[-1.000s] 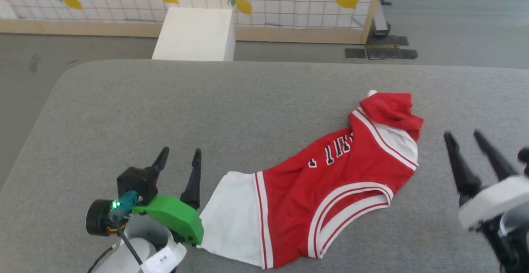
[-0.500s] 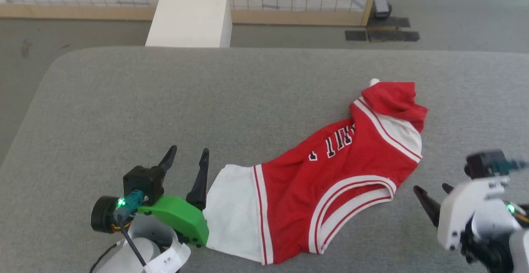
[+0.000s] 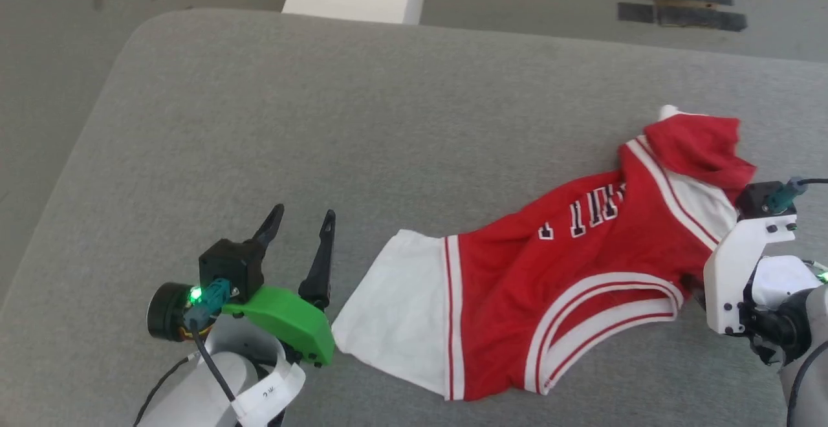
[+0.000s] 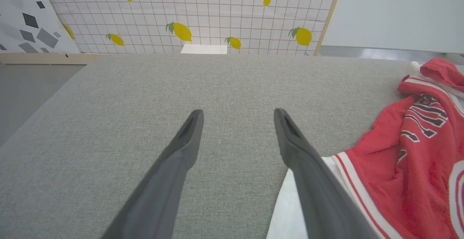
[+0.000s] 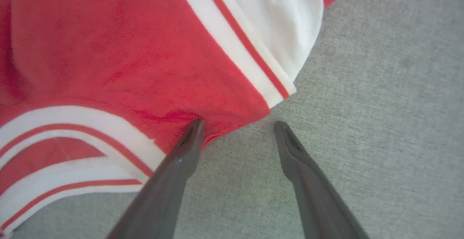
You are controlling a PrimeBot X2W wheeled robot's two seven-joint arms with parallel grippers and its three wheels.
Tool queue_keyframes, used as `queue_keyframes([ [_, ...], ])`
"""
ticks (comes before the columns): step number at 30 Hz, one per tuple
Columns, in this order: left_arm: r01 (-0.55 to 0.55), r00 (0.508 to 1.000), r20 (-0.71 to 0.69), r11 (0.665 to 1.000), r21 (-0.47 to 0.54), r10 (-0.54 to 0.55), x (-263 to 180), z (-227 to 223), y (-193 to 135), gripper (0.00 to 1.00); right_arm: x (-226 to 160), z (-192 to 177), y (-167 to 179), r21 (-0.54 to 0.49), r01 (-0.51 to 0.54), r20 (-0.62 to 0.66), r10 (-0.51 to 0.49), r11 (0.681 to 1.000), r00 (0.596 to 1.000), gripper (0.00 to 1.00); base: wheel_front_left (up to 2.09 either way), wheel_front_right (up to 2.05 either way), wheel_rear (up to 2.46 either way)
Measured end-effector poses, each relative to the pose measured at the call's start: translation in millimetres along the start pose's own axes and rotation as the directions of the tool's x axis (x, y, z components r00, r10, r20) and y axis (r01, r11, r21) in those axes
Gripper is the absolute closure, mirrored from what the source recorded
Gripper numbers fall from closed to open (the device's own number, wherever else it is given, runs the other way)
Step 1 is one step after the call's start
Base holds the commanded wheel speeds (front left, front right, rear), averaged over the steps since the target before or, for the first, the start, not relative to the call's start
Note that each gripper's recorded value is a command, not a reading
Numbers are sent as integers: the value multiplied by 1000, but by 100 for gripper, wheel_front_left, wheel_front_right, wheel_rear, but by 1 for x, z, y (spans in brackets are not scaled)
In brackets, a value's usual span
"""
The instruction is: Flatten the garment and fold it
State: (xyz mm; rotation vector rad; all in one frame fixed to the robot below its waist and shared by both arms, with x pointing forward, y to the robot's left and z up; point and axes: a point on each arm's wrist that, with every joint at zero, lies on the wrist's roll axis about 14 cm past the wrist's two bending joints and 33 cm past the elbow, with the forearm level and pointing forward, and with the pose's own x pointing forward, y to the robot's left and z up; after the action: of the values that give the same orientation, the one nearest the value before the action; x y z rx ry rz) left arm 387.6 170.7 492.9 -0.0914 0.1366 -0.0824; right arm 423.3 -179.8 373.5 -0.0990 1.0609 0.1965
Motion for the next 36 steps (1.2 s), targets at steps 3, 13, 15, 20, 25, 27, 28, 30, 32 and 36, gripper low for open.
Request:
queue_keyframes([
  [3, -23, 1000, -5, 1000, -1, 23, -1, -2, 7, 0, 9, 2, 4, -30, -8, -19, 7, 1000, 1000, 0, 0, 0, 0],
  [13, -35, 999, -4, 999, -7, 35, -3, -5, 7, 0, 7, 3, 6, -59, -24, 3, 24, 998, 1000, 100, 0, 0, 0],
  [15, -29, 1000, 5, 1000, -7, 29, -3, -2, 5, 0, 0, -1, 6, -56, -32, 12, 33, 998, 999, 100, 0, 0, 0],
  [20, -19, 999, 26, 1000, -12, 19, -7, 3, 0, 0, -29, -18, -2, -56, -40, 22, 41, 998, 999, 100, 0, 0, 0],
  [25, 9, 999, 37, 1000, -23, -8, -12, 6, -10, 0, -72, -53, -34, -28, 31, -32, -32, 999, 999, 100, 0, 0, 0],
  [27, 33, 998, 61, 999, -28, -31, -12, 13, -20, 0, -99, -107, -52, 22, 88, -153, -83, 996, 985, 100, 0, 0, 0],
  [28, 38, 997, 66, 999, -27, -36, -12, 14, -22, 0, -103, -125, -51, 53, 88, -192, -77, 995, 978, 100, 0, 0, 0],
  [30, 51, 996, 71, 998, -28, -49, -11, 16, -27, 0, -109, -157, -44, 101, 83, -259, -54, 991, 964, 100, 0, 0, 0],
  [32, 59, 996, 72, 998, -29, -57, -9, 16, -29, 0, -111, -174, -37, 135, 81, -286, -40, 988, 957, 100, 0, 0, 0],
  [36, 72, 996, 64, 997, -27, -70, -7, 14, -33, 0, -107, -166, -31, 158, 82, -216, -47, 984, 975, 0, 0, 0, 0],
])
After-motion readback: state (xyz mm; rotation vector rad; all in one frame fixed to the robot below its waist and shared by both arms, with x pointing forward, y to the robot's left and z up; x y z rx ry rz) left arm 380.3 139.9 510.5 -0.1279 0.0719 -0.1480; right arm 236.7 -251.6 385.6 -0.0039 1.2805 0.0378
